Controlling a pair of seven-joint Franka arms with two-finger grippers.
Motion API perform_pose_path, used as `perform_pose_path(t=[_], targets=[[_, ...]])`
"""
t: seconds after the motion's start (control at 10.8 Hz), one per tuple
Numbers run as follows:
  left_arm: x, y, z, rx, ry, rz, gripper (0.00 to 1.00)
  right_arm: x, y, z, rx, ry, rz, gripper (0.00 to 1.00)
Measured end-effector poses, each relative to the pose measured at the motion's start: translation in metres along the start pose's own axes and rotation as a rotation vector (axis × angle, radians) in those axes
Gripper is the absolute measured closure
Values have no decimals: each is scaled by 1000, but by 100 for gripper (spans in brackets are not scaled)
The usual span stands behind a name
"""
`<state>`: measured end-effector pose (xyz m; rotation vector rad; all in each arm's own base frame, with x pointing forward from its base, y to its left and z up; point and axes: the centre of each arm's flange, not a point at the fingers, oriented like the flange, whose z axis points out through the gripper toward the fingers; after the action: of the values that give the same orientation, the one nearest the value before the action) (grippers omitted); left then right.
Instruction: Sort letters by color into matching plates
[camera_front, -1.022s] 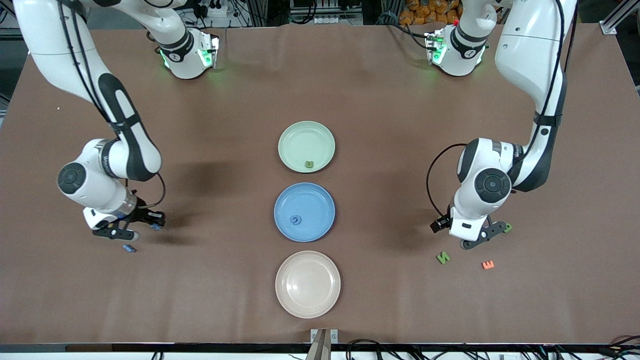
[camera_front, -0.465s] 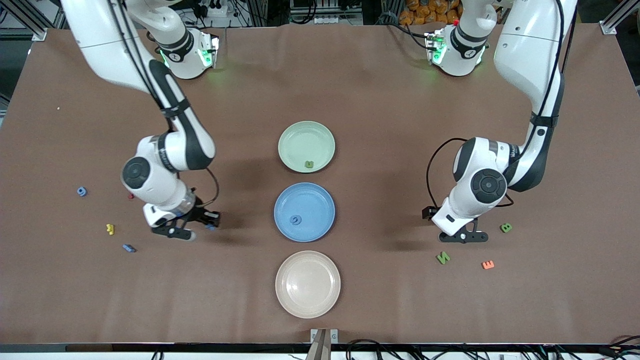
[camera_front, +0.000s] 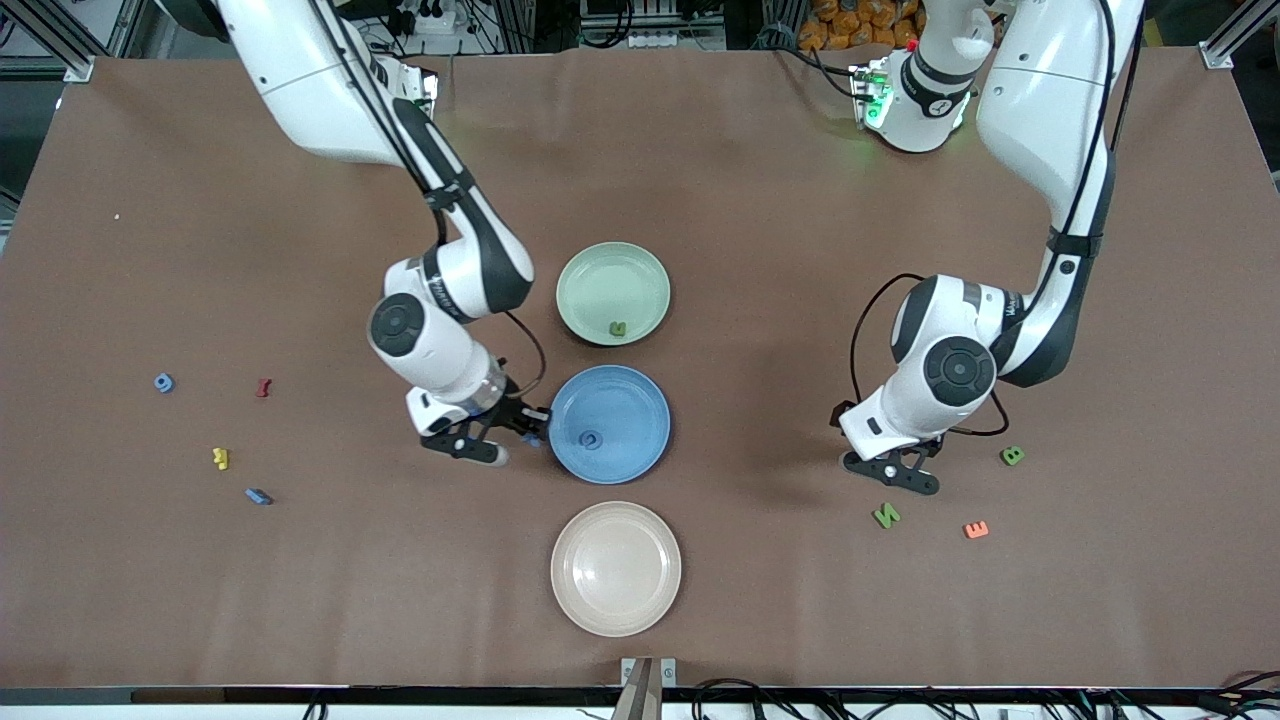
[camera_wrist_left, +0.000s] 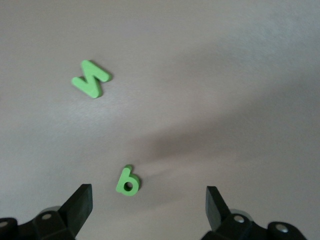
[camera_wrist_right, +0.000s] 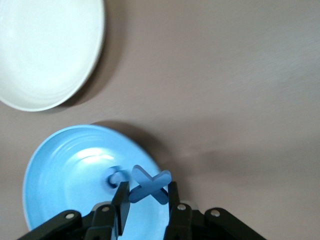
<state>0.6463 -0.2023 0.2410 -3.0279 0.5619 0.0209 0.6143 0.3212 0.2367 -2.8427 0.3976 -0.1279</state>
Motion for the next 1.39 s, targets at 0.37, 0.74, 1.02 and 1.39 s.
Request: perform_pose_path(t=[0.37,0.74,1.02,1.39], targets=[[0,-7,14,-57,-8,250,0,-30,-53,26,30,-22,3,62],[-5,-51,23,-118,18,345,0,-41,-70,30,59,28,10,25],[-10,-44,38,-93,79,363,0,-15,-44,27,-57,44,-79,0],[-21,-41,54,-43,111,413,0,68,45,-1,-147,19,-176,0]])
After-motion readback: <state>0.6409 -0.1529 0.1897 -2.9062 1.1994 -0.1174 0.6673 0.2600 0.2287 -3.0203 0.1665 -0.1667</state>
